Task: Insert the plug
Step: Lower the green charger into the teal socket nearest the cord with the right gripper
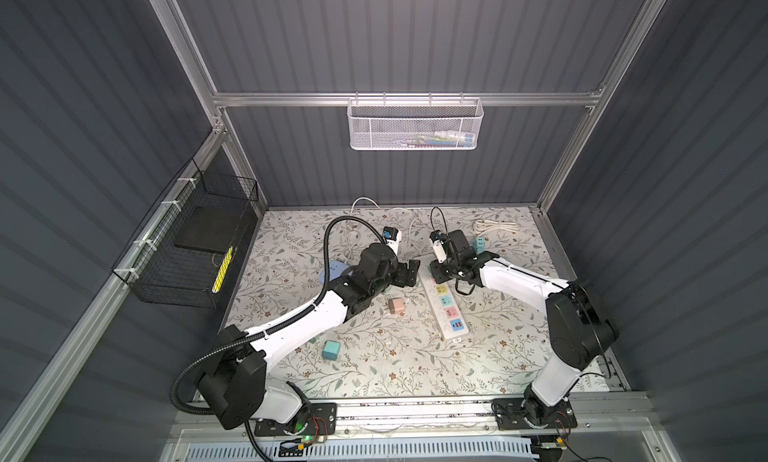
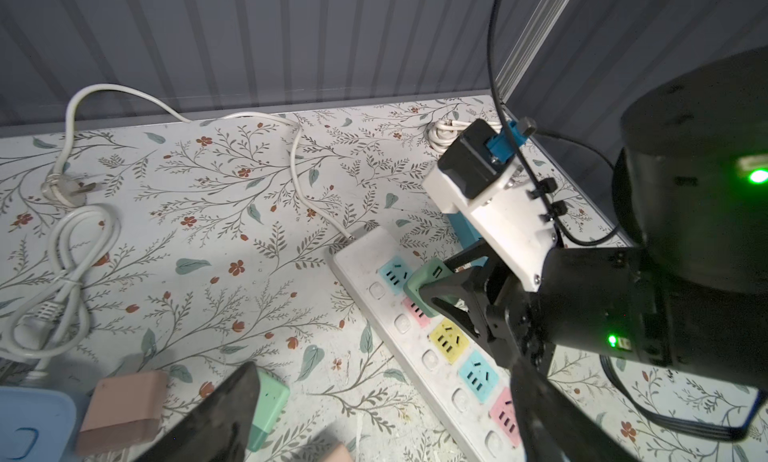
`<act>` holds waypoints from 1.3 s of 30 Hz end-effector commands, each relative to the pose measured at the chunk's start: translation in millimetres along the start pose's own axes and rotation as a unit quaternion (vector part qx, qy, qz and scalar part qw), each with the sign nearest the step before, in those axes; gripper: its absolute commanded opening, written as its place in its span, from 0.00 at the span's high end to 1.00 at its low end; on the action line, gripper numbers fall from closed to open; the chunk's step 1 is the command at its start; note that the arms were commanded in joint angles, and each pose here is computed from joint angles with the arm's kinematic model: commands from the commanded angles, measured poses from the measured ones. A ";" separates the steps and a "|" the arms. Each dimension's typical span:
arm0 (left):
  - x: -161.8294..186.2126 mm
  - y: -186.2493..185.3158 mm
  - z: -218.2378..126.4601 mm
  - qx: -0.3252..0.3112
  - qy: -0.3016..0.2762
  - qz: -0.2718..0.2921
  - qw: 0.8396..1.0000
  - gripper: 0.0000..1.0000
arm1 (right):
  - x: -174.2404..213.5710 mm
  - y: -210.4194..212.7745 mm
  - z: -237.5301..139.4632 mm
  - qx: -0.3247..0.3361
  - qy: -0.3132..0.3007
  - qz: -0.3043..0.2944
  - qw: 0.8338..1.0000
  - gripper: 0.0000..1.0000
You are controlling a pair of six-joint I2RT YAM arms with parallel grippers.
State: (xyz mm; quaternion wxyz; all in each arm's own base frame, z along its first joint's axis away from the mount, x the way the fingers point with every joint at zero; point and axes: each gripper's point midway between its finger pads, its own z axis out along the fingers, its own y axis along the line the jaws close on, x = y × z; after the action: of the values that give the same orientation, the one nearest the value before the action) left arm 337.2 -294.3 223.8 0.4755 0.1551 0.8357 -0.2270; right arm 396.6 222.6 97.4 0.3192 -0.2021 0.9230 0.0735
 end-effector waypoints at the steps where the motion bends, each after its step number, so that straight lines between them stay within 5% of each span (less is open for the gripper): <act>1: -19.0 8.3 -15.3 -0.028 -0.020 0.008 0.999 0.05 | -19.3 -9.3 1.6 0.025 -0.027 0.013 0.999 0.84; 39: -16.0 10.8 -13.6 -0.037 -0.006 0.025 0.999 0.04 | 0.2 -13.3 37.9 0.035 0.025 0.015 0.999 0.86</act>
State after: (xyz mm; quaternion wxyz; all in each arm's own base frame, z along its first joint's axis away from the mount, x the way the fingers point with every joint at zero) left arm 338.9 -277.2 228.9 0.4855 0.1542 0.8414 -0.1803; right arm 429.7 228.1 90.2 0.3269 -0.1767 0.9262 0.0631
